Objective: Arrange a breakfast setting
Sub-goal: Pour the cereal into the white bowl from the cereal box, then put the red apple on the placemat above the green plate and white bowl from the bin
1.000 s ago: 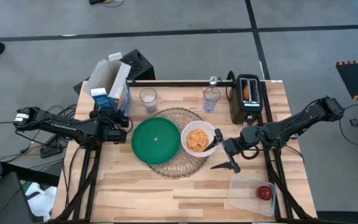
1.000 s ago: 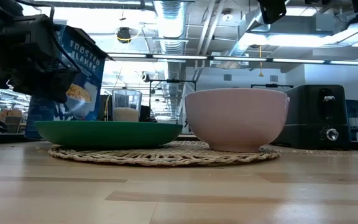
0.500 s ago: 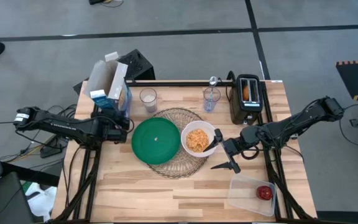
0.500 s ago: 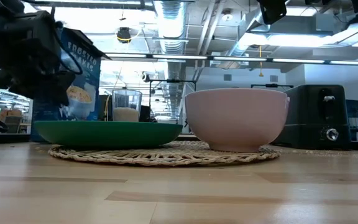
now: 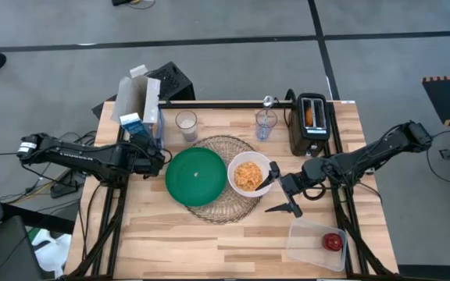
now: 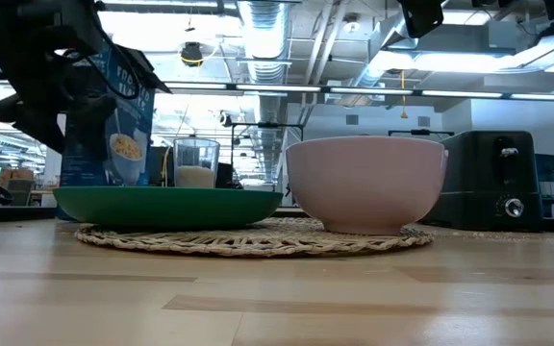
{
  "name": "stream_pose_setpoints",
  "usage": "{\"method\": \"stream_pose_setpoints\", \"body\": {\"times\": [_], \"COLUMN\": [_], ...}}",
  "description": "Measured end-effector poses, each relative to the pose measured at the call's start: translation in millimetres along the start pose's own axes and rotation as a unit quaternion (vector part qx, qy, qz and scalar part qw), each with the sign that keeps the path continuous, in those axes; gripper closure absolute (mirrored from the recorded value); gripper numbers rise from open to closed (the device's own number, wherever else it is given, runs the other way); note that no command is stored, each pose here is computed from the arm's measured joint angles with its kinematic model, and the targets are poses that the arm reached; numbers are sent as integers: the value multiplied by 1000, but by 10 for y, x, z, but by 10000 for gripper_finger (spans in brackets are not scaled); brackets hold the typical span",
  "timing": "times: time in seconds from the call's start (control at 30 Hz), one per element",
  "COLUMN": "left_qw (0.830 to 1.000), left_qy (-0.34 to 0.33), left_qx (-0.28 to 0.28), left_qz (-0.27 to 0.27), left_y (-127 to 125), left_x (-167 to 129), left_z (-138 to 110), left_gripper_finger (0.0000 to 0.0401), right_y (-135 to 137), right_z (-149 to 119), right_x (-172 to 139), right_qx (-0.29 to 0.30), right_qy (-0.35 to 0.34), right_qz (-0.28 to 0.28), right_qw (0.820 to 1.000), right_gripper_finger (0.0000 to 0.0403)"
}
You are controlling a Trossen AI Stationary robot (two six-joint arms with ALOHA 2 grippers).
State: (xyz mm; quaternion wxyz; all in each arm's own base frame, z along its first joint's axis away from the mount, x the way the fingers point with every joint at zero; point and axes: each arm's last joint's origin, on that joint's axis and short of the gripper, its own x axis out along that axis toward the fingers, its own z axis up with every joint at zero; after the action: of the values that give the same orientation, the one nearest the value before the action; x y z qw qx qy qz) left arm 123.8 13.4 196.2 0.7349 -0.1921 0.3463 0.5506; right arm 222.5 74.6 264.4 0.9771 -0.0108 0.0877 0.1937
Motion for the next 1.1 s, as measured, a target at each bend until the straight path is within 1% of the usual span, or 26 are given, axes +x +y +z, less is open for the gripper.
{"method": "stream_pose_setpoints", "body": {"times": [0.33, 0.53, 0.67, 0.77, 0.87, 0.97, 1.1], "left_qw": [996, 989, 978, 970, 956, 933, 898], "left_qy": [61, 106, 133, 135, 115, 89, 48], "left_qx": [38, 44, 56, 66, 80, 97, 123], "left_qz": [-54, -95, -149, -193, -258, -336, -420], "left_y": [-66, -107, -173, -234, -338, -459, -591], "left_x": [-21, -144, -290, -424, -563, -704, -884], "left_z": [-4, 65, 99, 108, 96, 65, 19], "left_gripper_finger": [32, 32, 32, 32, 32, 32, 32], "right_y": [0, -1, -1, -1, -1, -1, -6], "right_z": [-12, -40, -44, -46, -44, -44, -24], "right_x": [0, -1, -1, 0, 0, 0, 0], "right_qx": [1, 3, 3, 4, 23, 46, 54], "right_qy": [6, 20, 23, 24, 23, 23, 12], "right_qz": [0, 0, 0, 0, 0, -1, -2], "right_qw": [1000, 1000, 1000, 1000, 999, 999, 998], "right_gripper_finger": [33, 33, 33, 33, 33, 33, 33]}}
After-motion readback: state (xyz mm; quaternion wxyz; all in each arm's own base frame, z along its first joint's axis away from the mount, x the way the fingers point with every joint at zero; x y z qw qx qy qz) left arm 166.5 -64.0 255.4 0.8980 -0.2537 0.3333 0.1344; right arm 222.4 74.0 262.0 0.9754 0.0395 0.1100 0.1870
